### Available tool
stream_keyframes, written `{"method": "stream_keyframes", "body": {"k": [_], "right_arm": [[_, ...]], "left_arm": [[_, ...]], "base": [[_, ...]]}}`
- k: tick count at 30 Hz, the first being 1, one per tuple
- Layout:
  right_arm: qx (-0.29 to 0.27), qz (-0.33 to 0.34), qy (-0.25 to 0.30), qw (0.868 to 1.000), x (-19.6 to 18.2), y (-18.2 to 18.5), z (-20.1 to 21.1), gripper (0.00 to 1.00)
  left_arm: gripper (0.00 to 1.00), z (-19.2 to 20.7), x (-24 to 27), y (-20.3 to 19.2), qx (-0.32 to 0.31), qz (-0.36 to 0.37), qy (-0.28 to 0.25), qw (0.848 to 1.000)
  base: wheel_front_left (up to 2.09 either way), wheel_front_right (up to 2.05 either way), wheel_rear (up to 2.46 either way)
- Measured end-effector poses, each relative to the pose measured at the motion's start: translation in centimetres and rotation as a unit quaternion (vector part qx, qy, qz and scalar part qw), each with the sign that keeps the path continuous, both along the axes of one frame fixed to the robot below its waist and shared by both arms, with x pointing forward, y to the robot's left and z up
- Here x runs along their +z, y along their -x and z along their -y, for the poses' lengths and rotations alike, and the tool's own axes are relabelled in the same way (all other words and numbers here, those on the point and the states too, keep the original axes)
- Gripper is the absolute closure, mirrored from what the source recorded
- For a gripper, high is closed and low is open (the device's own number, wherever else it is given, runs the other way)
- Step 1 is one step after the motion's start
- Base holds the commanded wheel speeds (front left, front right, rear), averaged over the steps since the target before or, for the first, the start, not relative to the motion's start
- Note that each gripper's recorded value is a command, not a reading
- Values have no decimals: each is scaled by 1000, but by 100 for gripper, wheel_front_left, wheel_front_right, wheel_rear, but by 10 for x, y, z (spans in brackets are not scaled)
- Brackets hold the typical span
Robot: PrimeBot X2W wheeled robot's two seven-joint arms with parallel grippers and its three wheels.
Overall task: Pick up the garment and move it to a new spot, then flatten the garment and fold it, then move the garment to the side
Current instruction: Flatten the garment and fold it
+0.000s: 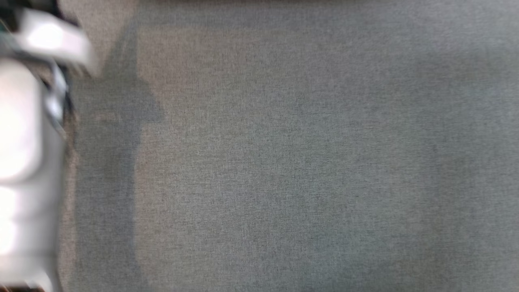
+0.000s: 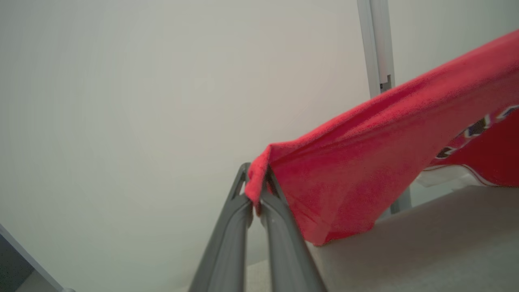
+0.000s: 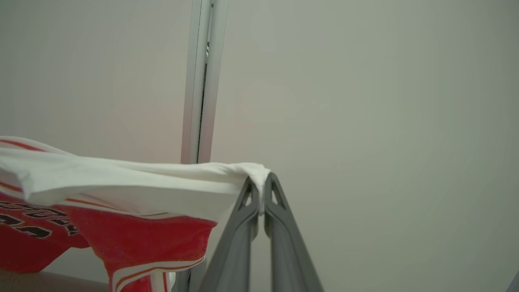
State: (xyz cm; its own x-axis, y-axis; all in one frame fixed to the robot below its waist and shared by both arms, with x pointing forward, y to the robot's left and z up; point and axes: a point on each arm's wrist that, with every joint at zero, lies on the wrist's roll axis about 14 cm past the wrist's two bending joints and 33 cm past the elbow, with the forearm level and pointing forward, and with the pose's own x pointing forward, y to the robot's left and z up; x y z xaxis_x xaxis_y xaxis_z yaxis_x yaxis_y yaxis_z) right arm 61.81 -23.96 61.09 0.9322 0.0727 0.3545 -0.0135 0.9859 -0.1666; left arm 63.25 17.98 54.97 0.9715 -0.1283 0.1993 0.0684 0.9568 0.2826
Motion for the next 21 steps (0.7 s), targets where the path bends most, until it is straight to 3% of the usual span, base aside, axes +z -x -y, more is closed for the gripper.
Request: {"method": "stream_keyframes", "body": {"k": [4, 9, 21], "right_arm": [[-1, -87, -49, 995, -75, 52, 0, 100], [-11, -167, -86, 982, -131, 119, -3, 100], [-32, -270, -126, 954, -186, 242, -11, 100]], "left_arm": [[100, 7, -78, 57, 5, -99, 35, 995], [100, 21, -123, 119, 6, -168, 69, 983], [100, 33, -159, 235, 24, -251, 115, 961]], "base": [[0, 0, 0], [0, 0, 0], [0, 0, 0]]}}
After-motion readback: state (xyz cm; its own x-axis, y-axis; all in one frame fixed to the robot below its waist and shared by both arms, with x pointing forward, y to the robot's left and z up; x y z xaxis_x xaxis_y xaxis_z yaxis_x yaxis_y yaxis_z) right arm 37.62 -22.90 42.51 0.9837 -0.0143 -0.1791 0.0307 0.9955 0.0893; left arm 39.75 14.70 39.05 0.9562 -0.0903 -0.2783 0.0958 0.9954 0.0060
